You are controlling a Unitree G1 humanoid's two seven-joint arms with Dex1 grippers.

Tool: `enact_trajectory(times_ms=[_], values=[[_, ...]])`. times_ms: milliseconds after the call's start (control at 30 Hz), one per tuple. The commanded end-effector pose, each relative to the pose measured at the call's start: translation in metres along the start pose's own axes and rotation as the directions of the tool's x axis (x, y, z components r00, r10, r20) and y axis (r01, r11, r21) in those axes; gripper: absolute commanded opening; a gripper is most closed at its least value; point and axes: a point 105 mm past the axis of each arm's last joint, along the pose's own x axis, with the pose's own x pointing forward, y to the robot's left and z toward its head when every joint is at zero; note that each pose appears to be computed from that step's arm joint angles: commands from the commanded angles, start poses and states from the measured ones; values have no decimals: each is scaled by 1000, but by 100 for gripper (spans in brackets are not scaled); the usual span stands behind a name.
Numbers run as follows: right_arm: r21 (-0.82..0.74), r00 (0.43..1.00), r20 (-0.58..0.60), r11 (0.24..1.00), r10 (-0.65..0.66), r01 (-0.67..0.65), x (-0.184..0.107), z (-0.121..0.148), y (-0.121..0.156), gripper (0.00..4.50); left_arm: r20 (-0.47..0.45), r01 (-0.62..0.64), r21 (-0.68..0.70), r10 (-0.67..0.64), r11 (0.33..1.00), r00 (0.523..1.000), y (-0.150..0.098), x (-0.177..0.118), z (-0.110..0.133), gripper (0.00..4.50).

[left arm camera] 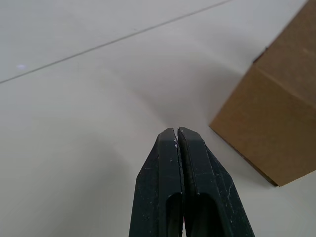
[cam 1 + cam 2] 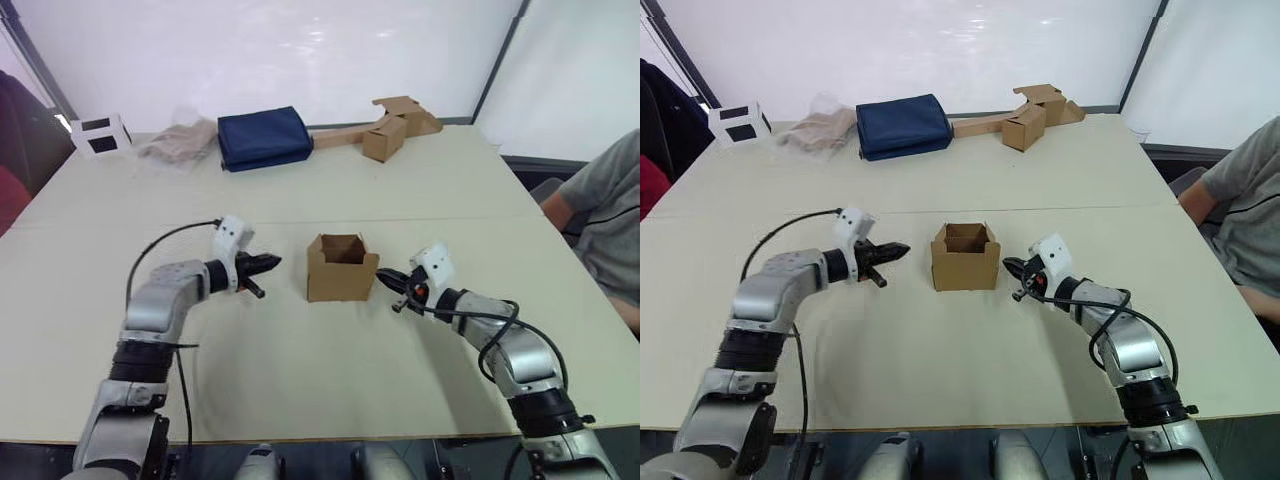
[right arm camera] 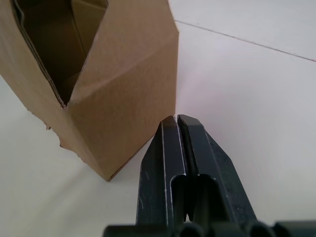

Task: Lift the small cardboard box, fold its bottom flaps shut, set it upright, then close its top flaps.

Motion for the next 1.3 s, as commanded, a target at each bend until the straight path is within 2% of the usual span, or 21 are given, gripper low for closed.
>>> enact_trajectory(times_ms=[33, 100, 267, 367, 700, 900, 1100, 1300], values=[[-32, 997, 20, 997, 74, -73, 3, 8, 10, 0, 22, 49, 65, -50, 997, 998, -20, 5, 3, 4], [-31, 990, 5, 990, 138, -138, 2, 3, 21, 0, 8, 59, 68, -60, 996, 998, -29, 9, -3, 4], [-32, 984, -12, 984, 176, -177, 2, -3, 31, 0, -24, 93, 79, -91, 993, 996, -42, 13, -15, 4], [-1, 971, -11, 972, 237, -237, -4, -4, 49, 0, -53, 134, 90, -130, 987, 990, -51, 9, -24, 4], [10, 959, -55, 961, 277, -276, -16, -11, 65, 0, -91, 138, 78, -130, 987, 987, -56, -4, -35, 4], [-54, 964, -114, 968, 238, -245, -22, -18, 52, 0, -140, 155, 89, -142, 984, 980, -58, -11, -46, 4], [-102, 975, -128, 976, 180, -194, -26, -16, 34, 0, -140, 139, 80, -127, 987, 982, -52, -15, -46, 4], [-125, 973, -146, 973, 176, -195, -34, -15, 30, 0, -155, 136, 85, -121, 987, 980, -42, -29, -44, 4]])
